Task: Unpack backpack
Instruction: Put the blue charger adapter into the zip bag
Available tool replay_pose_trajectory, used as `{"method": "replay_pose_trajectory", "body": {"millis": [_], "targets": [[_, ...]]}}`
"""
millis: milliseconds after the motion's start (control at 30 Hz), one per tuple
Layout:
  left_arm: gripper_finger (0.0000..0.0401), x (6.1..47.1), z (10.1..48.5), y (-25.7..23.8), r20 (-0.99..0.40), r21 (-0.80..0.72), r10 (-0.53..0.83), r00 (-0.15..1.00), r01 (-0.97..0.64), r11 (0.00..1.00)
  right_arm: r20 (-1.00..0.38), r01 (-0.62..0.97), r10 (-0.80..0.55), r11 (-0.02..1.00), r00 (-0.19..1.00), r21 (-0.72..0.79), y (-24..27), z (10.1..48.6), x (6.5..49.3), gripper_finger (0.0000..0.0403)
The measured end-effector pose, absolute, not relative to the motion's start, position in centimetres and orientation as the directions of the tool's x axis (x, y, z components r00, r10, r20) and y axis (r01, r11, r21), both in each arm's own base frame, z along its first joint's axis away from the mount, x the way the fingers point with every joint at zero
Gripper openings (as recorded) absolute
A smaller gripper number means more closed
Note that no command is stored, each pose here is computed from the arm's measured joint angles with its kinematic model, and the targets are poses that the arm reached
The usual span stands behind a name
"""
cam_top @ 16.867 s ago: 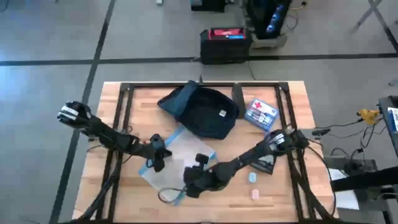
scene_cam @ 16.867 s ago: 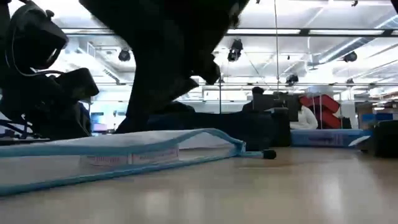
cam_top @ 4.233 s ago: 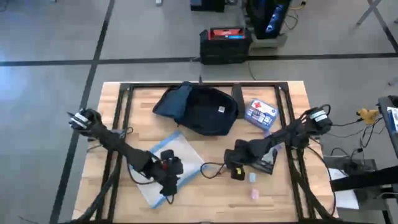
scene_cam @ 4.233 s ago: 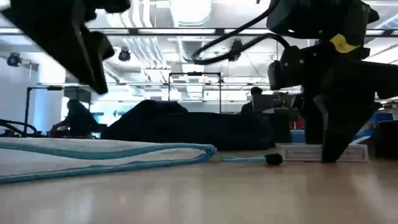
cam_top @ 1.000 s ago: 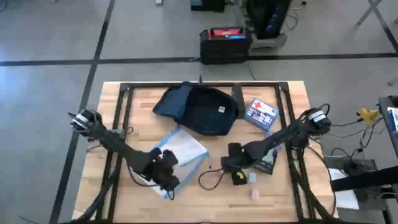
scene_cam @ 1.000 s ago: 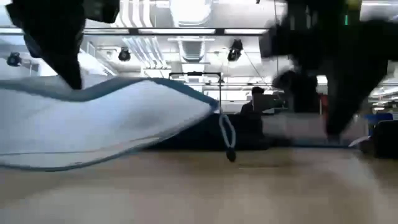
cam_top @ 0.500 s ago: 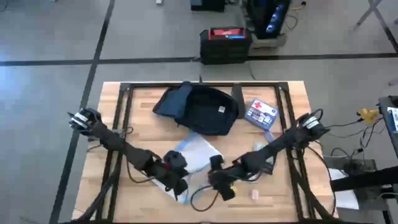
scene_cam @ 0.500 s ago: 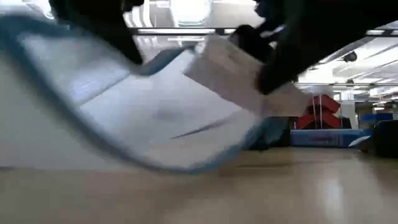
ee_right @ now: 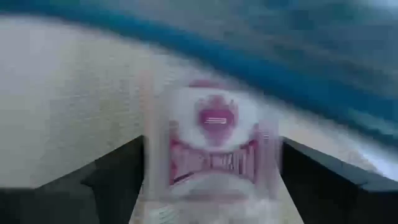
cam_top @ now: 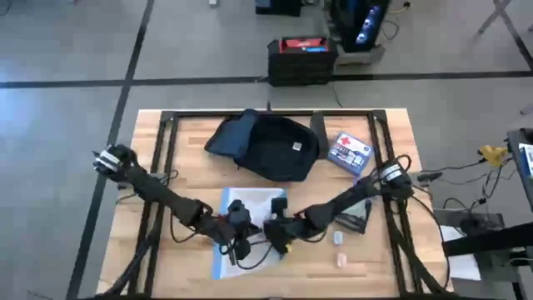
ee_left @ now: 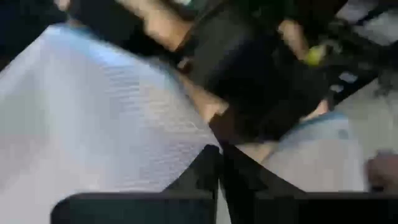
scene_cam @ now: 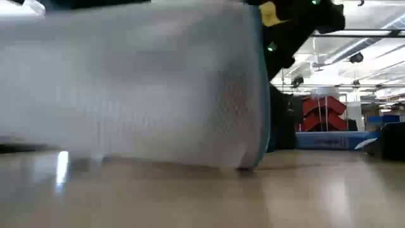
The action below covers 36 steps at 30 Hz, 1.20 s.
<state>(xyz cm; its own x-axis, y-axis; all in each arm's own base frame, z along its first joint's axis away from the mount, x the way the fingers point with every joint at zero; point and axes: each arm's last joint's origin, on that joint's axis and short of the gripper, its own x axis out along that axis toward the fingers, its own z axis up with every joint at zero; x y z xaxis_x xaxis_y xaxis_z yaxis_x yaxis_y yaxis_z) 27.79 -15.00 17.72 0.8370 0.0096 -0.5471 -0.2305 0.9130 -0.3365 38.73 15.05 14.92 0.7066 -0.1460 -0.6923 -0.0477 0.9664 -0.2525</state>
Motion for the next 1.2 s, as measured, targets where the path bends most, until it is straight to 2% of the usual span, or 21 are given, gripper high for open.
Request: {"method": "replay_pose_trajectory", "body": {"millis": [267,433,600,700,800,900,1067,1200], "targets": [[0.0,26.1,15.3,-13.8,-0.462,-0.361,0.031,0.886,-0.22,0.906,-0.656,-0.064,-0.107,0.971,0.747,-0.231,16.1,17.7,38.1,0.0337],[0.0,25.1,15.1,-13.0,-0.426,-0.354,0.076,0.901,-0.244,0.903,-0.696,-0.077,-0.096,0.974,0.712,-0.213,16.5,20.1,36.5,0.0338],[0.0,24.1,15.7,-12.0,-0.389,-0.33,0.147,0.909,-0.287,0.899,-0.831,-0.019,-0.083,0.994,0.551,-0.111,16.7,21.7,32.9,0.0338],[0.0,23.8,16.5,-11.7,-0.364,-0.303,0.161,0.918,-0.28,0.911,-0.908,0.178,-0.079,0.984,0.412,-0.005,16.7,22.3,30.4,0.0338],[0.0,23.6,16.7,-11.6,-0.354,-0.268,0.163,0.921,-0.267,0.926,-0.96,0.487,-0.078,0.871,0.267,0.064,16.1,22.8,28.6,0.0338],[0.0,23.7,16.5,-11.6,-0.361,-0.24,0.166,0.918,-0.263,0.934,-0.989,0.683,-0.075,0.73,0.125,0.032,16.0,22.7,27.2,0.0338],[0.0,23.9,14.8,-11.6,-0.409,-0.18,0.182,0.894,-0.275,0.944,-0.999,0.845,0.003,0.534,-0.043,-0.035,16.4,22.5,25.8,0.0339],[0.0,24.4,14.5,-10.8,-0.423,-0.108,0.215,0.88,-0.285,0.952,-0.996,0.918,0.046,0.394,-0.077,-0.053,16.6,22.3,25.7,0.0338]]}}
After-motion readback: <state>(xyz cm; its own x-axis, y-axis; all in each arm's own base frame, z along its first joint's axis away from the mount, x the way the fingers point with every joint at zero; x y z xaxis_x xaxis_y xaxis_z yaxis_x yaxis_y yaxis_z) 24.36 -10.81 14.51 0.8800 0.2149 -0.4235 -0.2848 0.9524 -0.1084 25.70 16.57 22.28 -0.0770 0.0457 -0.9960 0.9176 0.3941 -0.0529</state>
